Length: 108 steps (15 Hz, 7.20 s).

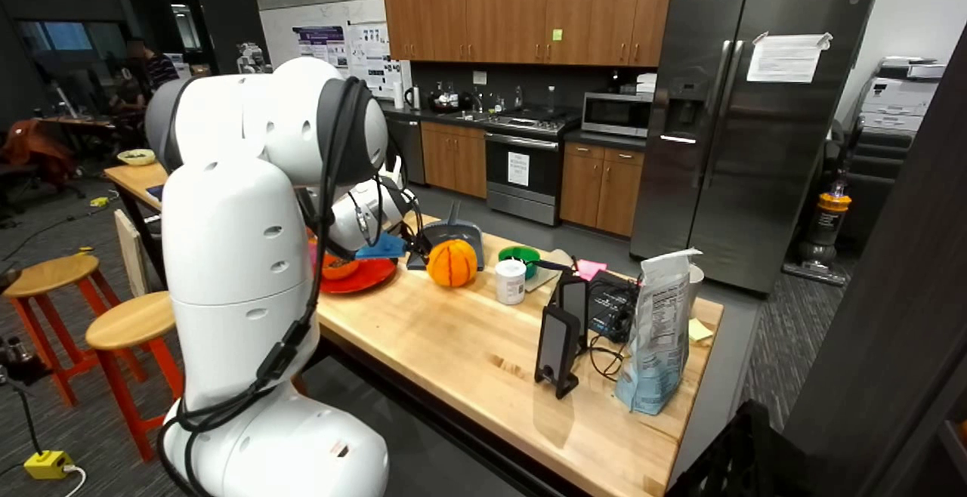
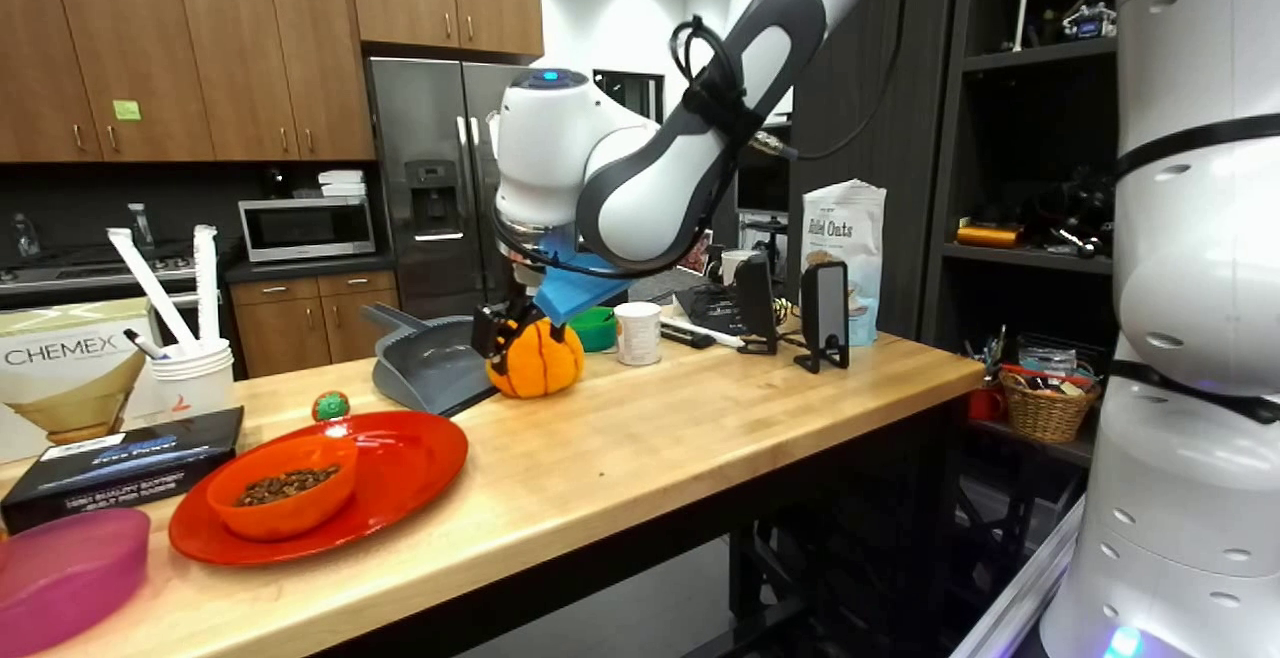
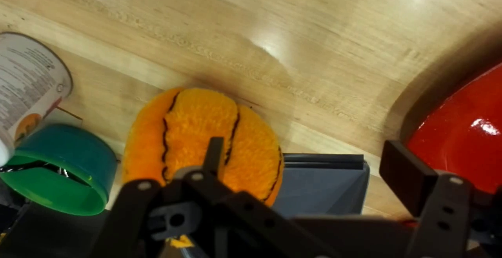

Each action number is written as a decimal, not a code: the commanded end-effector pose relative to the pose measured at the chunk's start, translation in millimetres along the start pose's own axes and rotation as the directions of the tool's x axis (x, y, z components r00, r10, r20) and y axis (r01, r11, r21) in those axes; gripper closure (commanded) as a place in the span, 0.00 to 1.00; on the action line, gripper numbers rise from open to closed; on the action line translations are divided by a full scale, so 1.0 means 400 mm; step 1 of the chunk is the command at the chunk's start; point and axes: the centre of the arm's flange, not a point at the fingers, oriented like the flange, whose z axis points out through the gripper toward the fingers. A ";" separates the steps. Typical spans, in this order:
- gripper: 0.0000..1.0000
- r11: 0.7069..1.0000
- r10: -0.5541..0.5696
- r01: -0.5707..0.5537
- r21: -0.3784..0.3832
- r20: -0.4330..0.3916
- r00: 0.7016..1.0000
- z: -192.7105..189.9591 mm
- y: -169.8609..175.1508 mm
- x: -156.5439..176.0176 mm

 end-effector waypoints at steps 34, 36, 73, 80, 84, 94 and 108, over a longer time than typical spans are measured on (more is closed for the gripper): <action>0.00 0.992 -0.124 0.103 -0.073 -0.445 0.887 0.113 -0.233 0.103; 0.00 0.991 -0.133 0.110 -0.078 -0.445 0.885 0.110 -0.251 0.097; 0.00 0.945 -0.012 -0.147 -0.292 -0.479 0.877 0.040 -0.370 -0.563; 0.00 0.942 -0.029 -0.147 -0.301 -0.511 0.859 0.044 -0.371 -0.563; 0.00 0.943 -0.064 -0.132 -0.307 -0.554 0.830 0.045 -0.365 -0.558; 0.00 0.915 -0.055 -0.204 -0.347 -0.610 0.790 0.051 -0.369 -0.562; 0.00 0.918 -0.063 -0.185 -0.350 -0.592 0.804 0.049 -0.364 -0.557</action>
